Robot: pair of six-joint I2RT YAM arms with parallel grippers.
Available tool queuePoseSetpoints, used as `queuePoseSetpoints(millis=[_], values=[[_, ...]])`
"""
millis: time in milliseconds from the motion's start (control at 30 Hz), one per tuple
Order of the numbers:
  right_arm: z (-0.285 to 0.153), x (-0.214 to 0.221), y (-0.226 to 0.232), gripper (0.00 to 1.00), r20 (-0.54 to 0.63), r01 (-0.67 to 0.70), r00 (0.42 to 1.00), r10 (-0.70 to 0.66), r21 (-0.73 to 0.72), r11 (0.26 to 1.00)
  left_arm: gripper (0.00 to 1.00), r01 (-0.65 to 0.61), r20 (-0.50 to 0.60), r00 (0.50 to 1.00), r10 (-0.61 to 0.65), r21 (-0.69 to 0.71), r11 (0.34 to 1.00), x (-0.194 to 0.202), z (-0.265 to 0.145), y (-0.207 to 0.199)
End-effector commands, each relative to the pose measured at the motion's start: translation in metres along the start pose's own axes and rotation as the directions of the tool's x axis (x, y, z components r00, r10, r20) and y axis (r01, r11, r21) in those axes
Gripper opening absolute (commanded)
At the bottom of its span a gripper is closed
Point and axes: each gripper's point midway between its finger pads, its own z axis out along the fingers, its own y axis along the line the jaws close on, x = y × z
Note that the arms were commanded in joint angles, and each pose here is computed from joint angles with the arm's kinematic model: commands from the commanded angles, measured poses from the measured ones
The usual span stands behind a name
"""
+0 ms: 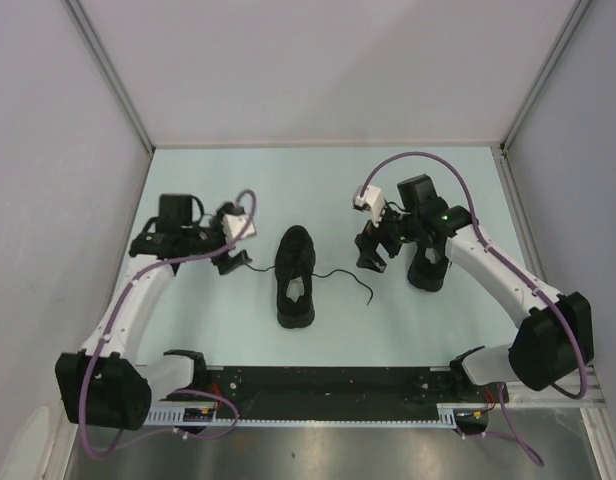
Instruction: Tie the shoes
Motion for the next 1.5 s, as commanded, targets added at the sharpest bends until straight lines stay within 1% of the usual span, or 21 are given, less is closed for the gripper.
queuePoseSetpoints(millis=[0, 67, 100, 133, 200, 233, 267, 333, 467, 633, 900, 1067, 1100, 1133, 1200, 1233, 1267, 1300, 1333, 1467], values=[[0.01, 0.009, 0.004, 1.0, -0.039, -0.035, 0.999, 0.033, -0.057, 0.998, 0.73, -0.175, -0.046, 0.98, 0.192, 0.25, 0.952, 0.034, 0.039, -0.054], [0.013, 0.015, 0.005, 1.0, -0.055, -0.064, 0.997, 0.06, -0.074, 0.995, 0.65, -0.17, -0.048, 0.98, 0.192, 0.294, 0.94, 0.045, 0.052, -0.059], [0.017, 0.019, 0.005, 1.0, -0.069, -0.079, 0.995, 0.073, -0.085, 0.993, 0.64, -0.169, -0.053, 0.979, 0.196, 0.317, 0.933, 0.048, 0.058, -0.062], [0.018, 0.02, 0.005, 1.0, -0.073, -0.092, 0.994, 0.086, -0.087, 0.992, 0.61, -0.13, -0.089, 0.981, 0.17, 0.343, 0.93, 0.06, 0.067, -0.063], [0.021, 0.022, 0.005, 0.99, -0.076, -0.117, 0.991, 0.11, -0.097, 0.988, 0.59, -0.122, -0.108, 0.979, 0.171, 0.357, 0.926, 0.066, 0.077, -0.058], [0.024, 0.024, 0.004, 1.0, -0.082, -0.13, 0.989, 0.122, -0.103, 0.986, 0.57, -0.096, -0.149, 0.975, 0.162, 0.375, 0.922, 0.079, 0.083, -0.058], [0.024, 0.025, 0.004, 0.99, -0.081, -0.139, 0.988, 0.131, -0.11, 0.984, 0.54, -0.1, -0.158, 0.973, 0.171, 0.381, 0.919, 0.081, 0.087, -0.055], [0.026, 0.028, 0.003, 0.99, -0.089, -0.151, 0.986, 0.142, -0.112, 0.982, 0.52, -0.084, -0.193, 0.966, 0.173, 0.401, 0.912, 0.093, 0.093, -0.056], [0.028, 0.034, -0.002, 0.99, -0.099, -0.173, 0.982, 0.163, -0.111, 0.979, 0.48, -0.091, -0.213, 0.959, 0.186, 0.39, 0.916, 0.102, 0.104, -0.05], [0.031, 0.037, -0.002, 0.99, -0.107, -0.192, 0.978, 0.179, -0.128, 0.973, 0.44, -0.094, -0.215, 0.959, 0.184, 0.37, 0.924, 0.101, 0.111, -0.044], [0.035, 0.04, -0.004, 0.97, -0.116, -0.214, 0.973, 0.2, -0.128, 0.968, 0.4, -0.117, -0.181, 0.963, 0.199, 0.387, 0.915, 0.096, 0.115, -0.05], [0.037, 0.04, -0.005, 0.95, -0.116, -0.23, 0.969, 0.217, -0.12, 0.966, 0.34, -0.12, -0.158, 0.968, 0.195, 0.39, 0.913, 0.091, 0.119, -0.051], [0.037, 0.04, -0.005, 0.95, -0.117, -0.235, 0.968, 0.221, -0.12, 0.964, 0.33, -0.119, -0.154, 0.969, 0.192, 0.39, 0.913, 0.09, 0.118, -0.051], [0.038, 0.041, -0.005, 0.95, -0.117, -0.236, 0.968, 0.221, -0.125, 0.964, 0.25, -0.118, -0.138, 0.973, 0.186, 0.394, 0.911, 0.086, 0.118, -0.053], [0.039, 0.041, -0.006, 0.95, -0.118, -0.241, 0.967, 0.227, -0.122, 0.963, 0.15, -0.12, -0.121, 0.976, 0.183, 0.401, 0.908, 0.082, 0.116, -0.056], [0.04, 0.042, -0.006, 0.95, -0.119, -0.242, 0.966, 0.228, -0.123, 0.962, 0.06, -0.123, -0.1, 0.979, 0.177, 0.402, 0.907, 0.077, 0.114, -0.059], [0.04, 0.042, -0.006, 0.95, -0.119, -0.242, 0.966, 0.228, -0.123, 0.962, 0.02, -0.124, -0.091, 0.981, 0.173, 0.397, 0.909, 0.074, 0.112, -0.06], [0.04, 0.041, -0.007, 0.95, -0.117, -0.242, 0.967, 0.228, -0.122, 0.963, 0.0, -0.122, -0.08, 0.983, 0.166, 0.393, 0.911, 0.07, 0.11, -0.06], [0.04, 0.041, -0.006, 0.95, -0.117, -0.245, 0.966, 0.231, -0.123, 0.962, 0.0, -0.136, -0.063, 0.983, 0.172, 0.377, 0.916, 0.062, 0.106, -0.059], [0.04, 0.038, -0.004, 0.92, -0.11, -0.272, 0.96, 0.259, -0.137, 0.952, 0.0, -0.125, -0.009, 0.99, 0.138, 0.367, 0.922, 0.043, 0.091, -0.066]])
